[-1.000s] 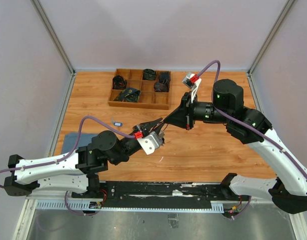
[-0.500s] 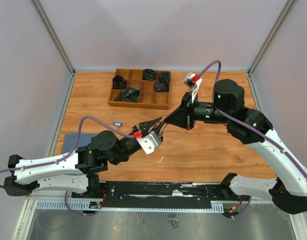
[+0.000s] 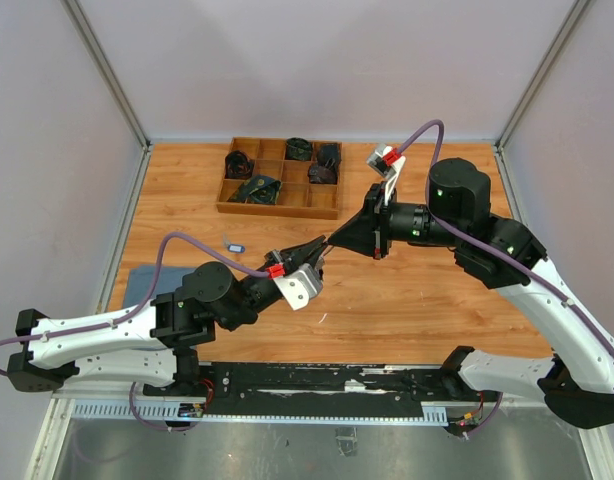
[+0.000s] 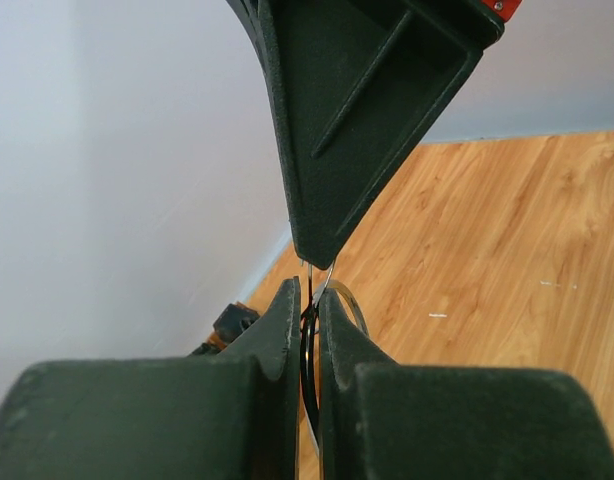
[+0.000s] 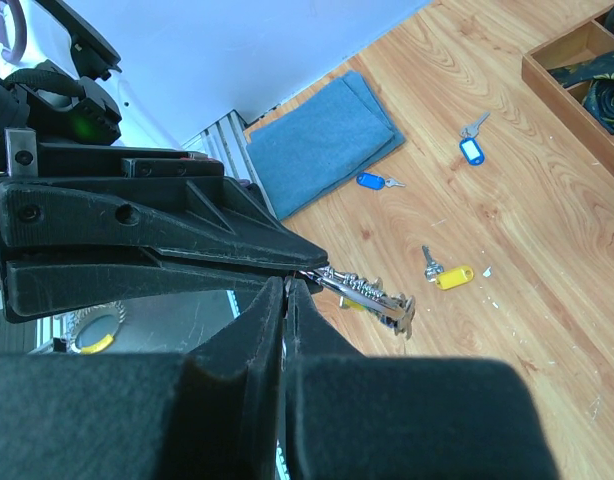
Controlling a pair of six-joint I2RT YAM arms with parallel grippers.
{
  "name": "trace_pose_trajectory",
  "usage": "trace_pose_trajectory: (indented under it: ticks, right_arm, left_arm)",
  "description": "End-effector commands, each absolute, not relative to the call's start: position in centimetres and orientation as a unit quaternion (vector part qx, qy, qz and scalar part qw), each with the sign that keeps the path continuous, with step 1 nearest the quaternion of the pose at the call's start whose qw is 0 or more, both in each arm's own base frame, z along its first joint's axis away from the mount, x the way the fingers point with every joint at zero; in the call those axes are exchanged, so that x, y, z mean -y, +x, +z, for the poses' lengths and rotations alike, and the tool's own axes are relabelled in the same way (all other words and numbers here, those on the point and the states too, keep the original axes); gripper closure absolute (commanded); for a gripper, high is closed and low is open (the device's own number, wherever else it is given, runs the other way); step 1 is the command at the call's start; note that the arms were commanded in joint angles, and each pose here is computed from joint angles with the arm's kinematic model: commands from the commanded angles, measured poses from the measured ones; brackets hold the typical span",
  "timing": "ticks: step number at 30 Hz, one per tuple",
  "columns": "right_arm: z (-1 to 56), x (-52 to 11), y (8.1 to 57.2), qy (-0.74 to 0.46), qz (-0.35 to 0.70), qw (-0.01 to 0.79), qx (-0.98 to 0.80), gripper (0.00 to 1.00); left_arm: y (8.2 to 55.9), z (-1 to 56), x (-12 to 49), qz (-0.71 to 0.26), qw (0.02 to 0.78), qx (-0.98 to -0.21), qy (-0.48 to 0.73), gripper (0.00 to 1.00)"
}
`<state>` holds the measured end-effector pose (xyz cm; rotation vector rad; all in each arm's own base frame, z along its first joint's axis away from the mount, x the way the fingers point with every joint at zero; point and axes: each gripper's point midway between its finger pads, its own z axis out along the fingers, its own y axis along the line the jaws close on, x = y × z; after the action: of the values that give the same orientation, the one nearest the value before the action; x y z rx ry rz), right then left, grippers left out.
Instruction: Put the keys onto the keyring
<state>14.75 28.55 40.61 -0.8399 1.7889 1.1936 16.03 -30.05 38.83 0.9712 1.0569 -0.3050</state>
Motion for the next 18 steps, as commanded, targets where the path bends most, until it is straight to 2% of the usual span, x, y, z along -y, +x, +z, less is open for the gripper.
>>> trace_pose_trajectory:
  ticks: [1,4,8,10,18]
  right_arm:
    - [42.3,-27.6,14.3,-0.334,0.475,0.426,-0.694,0.99]
    - [42.5,-27.1,14.6,-0.332,0.463,0.444,-0.691,0.97]
    - [43.3,-26.1,15.4,-0.316,0.443,0.485,-0.684,0.74]
    - [43.8,-25.6,15.6,-0.308,0.437,0.504,-0.679,0.67]
    - [42.9,-25.0,16.3,-0.3,0.412,0.51,-0.693,0.66]
  left_arm:
    - [16.2,41.1,28.8,-0.14,0.767,-0.476,0.407,0.99]
    - [16.2,41.0,28.9,-0.138,0.764,-0.477,0.413,1.0]
    - [16.2,40.8,29.0,-0.134,0.761,-0.477,0.419,0.99]
    - [16.2,40.7,29.0,-0.133,0.76,-0.478,0.42,1.0]
    - [16.3,40.4,29.0,-0.131,0.756,-0.481,0.424,0.99]
